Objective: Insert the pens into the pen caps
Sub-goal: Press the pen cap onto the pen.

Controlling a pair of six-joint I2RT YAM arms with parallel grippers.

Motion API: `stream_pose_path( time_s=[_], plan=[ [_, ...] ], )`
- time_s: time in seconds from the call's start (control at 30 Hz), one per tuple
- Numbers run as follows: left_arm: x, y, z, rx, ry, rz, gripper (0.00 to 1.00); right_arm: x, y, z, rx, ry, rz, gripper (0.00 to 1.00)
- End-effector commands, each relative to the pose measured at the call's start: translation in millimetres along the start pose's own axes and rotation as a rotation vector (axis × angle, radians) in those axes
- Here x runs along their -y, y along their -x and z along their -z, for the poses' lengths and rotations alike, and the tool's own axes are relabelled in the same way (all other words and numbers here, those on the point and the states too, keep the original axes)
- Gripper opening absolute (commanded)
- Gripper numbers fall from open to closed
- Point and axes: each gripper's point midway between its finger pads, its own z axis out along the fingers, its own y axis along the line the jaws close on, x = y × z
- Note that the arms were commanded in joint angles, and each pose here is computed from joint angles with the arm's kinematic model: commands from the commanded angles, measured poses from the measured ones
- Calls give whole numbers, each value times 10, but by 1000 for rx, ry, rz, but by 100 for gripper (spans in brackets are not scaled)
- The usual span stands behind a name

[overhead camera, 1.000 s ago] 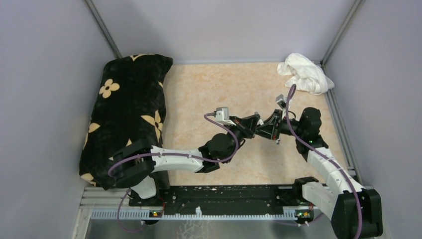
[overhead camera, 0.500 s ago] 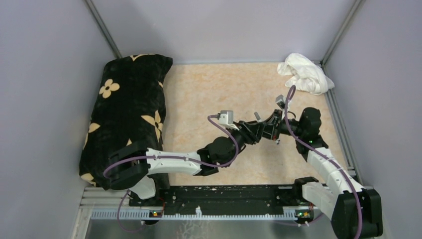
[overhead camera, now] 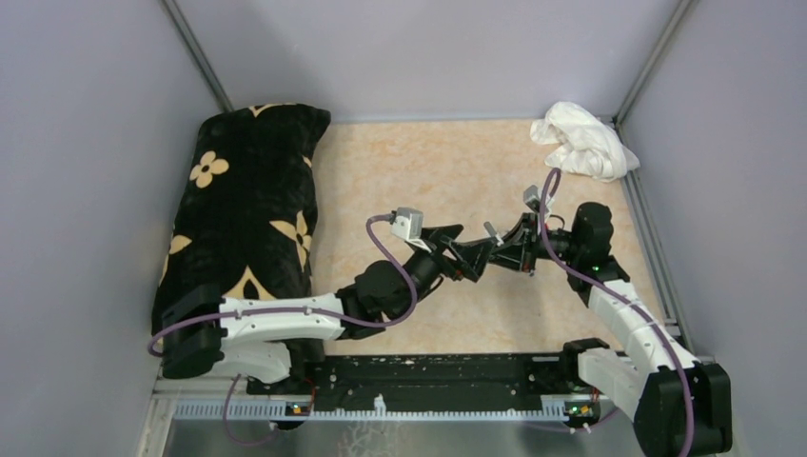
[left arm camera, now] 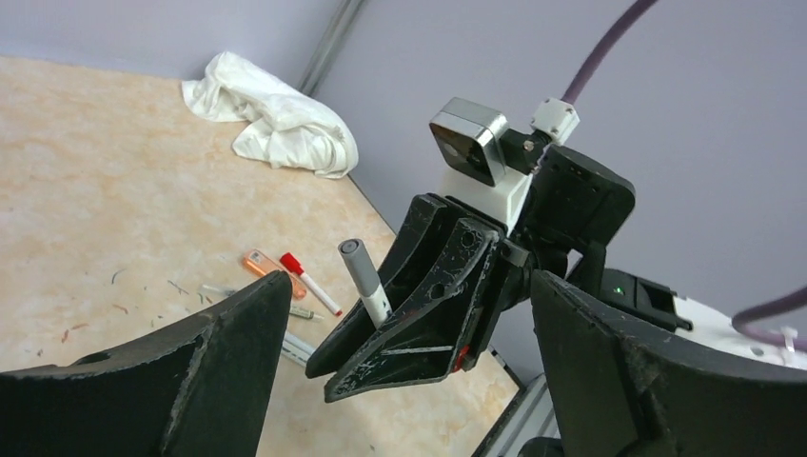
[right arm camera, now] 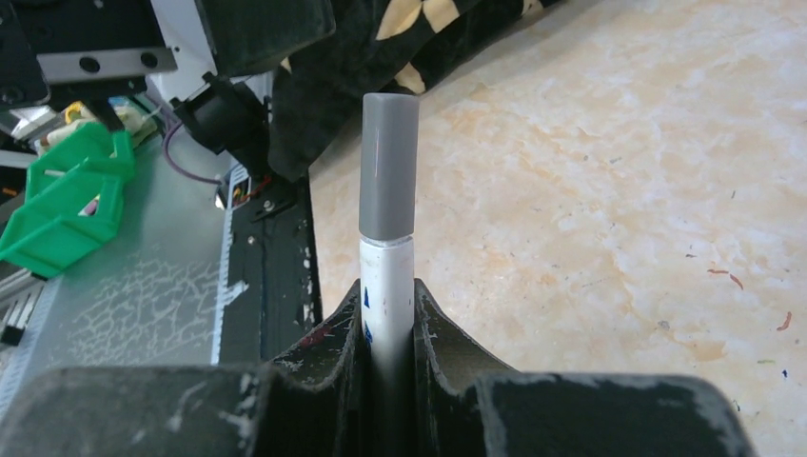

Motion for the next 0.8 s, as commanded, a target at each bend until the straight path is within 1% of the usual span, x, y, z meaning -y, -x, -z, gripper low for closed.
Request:
stream_pose_path(
  time_s=[0.0, 0.07, 0.17, 0.27, 0.4, 0.47, 0.57, 0.77],
  plan=[
    [108, 73, 98, -57, -182, -88, 99, -168, 168, 10, -7, 83, 132, 0],
    [149, 94, 98, -106, -277, -58, 99, -195, 165, 17, -10, 100, 140, 0],
    [125, 128, 72, -139, -317, -26, 98, -215, 157, 23, -13, 113, 143, 0],
    [93, 136, 29, -151, -326, -15, 90, -213, 153, 26, -14, 114, 145, 0],
    [19, 93, -60, -174, -320, 17, 76, -217, 147, 26, -16, 118, 142, 0],
    [19, 47, -85, -196, -349, 40, 70, -215, 147, 27, -16, 118, 142, 0],
    [12, -5, -136, -216, -377, 73, 64, -216, 143, 26, -17, 120, 141, 0],
    [41, -111, -212, -251, -398, 93, 58, -211, 136, 24, -18, 120, 135, 0]
  ],
)
